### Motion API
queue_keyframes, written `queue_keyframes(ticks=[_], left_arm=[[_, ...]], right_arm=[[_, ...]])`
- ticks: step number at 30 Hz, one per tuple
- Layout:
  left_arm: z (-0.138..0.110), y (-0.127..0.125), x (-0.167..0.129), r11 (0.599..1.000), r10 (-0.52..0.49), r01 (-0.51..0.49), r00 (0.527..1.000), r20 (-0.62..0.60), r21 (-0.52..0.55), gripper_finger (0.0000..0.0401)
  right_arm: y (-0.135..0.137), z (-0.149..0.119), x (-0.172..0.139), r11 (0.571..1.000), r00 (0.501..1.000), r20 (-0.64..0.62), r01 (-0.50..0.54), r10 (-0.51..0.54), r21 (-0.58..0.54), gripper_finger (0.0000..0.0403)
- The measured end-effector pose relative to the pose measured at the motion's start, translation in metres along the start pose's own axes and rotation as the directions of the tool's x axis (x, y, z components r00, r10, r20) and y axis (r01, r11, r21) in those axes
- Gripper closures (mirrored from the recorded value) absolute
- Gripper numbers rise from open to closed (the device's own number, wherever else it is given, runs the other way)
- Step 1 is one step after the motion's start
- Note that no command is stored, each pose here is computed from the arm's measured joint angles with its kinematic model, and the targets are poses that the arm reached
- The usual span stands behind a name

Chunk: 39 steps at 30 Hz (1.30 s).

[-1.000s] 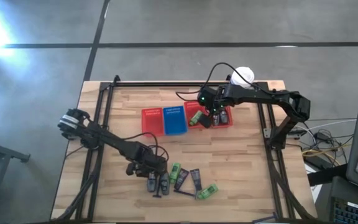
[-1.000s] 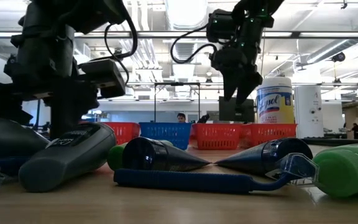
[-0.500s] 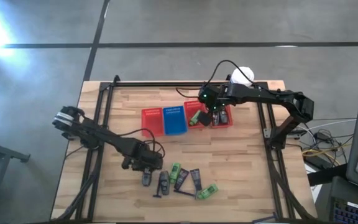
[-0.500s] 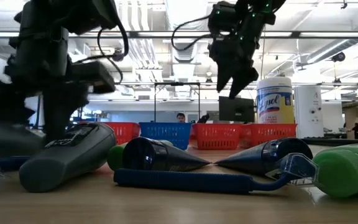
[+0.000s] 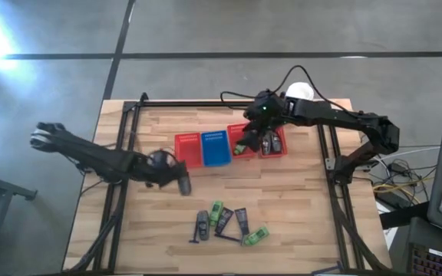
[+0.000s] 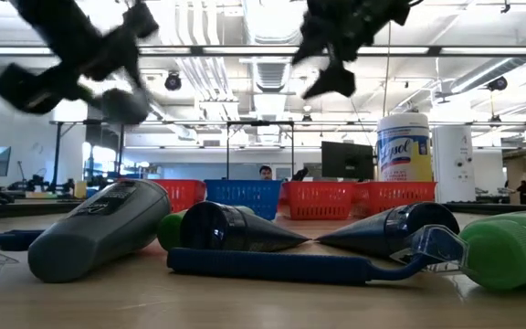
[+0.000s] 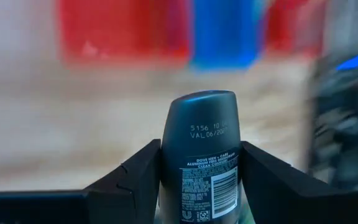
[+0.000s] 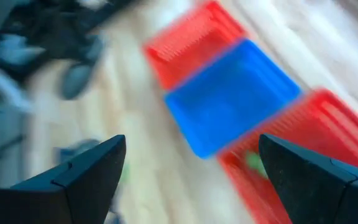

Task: Pick & Place Travel size toiletries
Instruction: Put the gray deodorant into the right red bin

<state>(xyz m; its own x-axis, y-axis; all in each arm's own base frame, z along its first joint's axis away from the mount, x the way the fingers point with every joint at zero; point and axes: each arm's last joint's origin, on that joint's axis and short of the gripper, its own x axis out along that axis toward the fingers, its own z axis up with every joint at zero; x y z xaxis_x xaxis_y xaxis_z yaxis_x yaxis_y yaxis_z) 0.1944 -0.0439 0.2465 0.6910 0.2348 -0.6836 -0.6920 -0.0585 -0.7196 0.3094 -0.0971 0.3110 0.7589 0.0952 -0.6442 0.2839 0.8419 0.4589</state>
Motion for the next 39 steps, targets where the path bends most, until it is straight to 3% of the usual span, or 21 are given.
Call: queue_keyframes(ticks=[2,5,9,12,15,18,31,39], left_arm=[[0.01,-0.003,-0.014,0.992,-0.127,0.128,0.985,0.12,-0.001,0.0211],[0.024,-0.01,-0.036,0.954,-0.299,0.297,0.915,0.271,0.047,0.0211],[0.035,-0.019,-0.058,0.904,-0.428,0.397,0.826,0.366,0.159,0.0211],[0.04,-0.025,-0.067,0.873,-0.487,0.43,0.787,0.38,0.228,0.0211],[0.04,-0.028,-0.067,0.863,-0.503,0.428,0.778,0.377,0.268,0.0211],[0.038,-0.03,-0.064,0.861,-0.504,0.422,0.784,0.362,0.285,0.0211],[0.03,-0.042,-0.045,0.843,-0.528,0.445,0.792,0.307,0.302,0.0211],[0.03,-0.046,-0.043,0.836,-0.539,0.448,0.782,0.315,0.318,0.0211]], right_arm=[[0.004,0.007,0.003,0.993,0.993,0.036,-0.116,0.116,0.002,0.0039],[0.007,0.016,0.013,0.964,0.962,0.074,-0.267,0.264,0.024,0.0039],[0.008,0.028,0.028,0.916,0.91,0.133,-0.4,0.393,0.029,0.0039],[0.007,0.035,0.043,0.867,0.861,0.147,-0.497,0.487,0.04,0.0039],[0.009,0.041,0.058,0.821,0.818,0.141,-0.569,0.558,0.051,0.0039],[0.014,0.048,0.068,0.805,0.802,0.133,-0.592,0.583,0.044,0.0039],[0.026,0.076,0.105,0.781,0.779,0.112,-0.623,0.617,0.031,0.0039],[0.04,0.076,0.114,0.759,0.76,0.072,-0.649,0.646,0.041,0.0039]])
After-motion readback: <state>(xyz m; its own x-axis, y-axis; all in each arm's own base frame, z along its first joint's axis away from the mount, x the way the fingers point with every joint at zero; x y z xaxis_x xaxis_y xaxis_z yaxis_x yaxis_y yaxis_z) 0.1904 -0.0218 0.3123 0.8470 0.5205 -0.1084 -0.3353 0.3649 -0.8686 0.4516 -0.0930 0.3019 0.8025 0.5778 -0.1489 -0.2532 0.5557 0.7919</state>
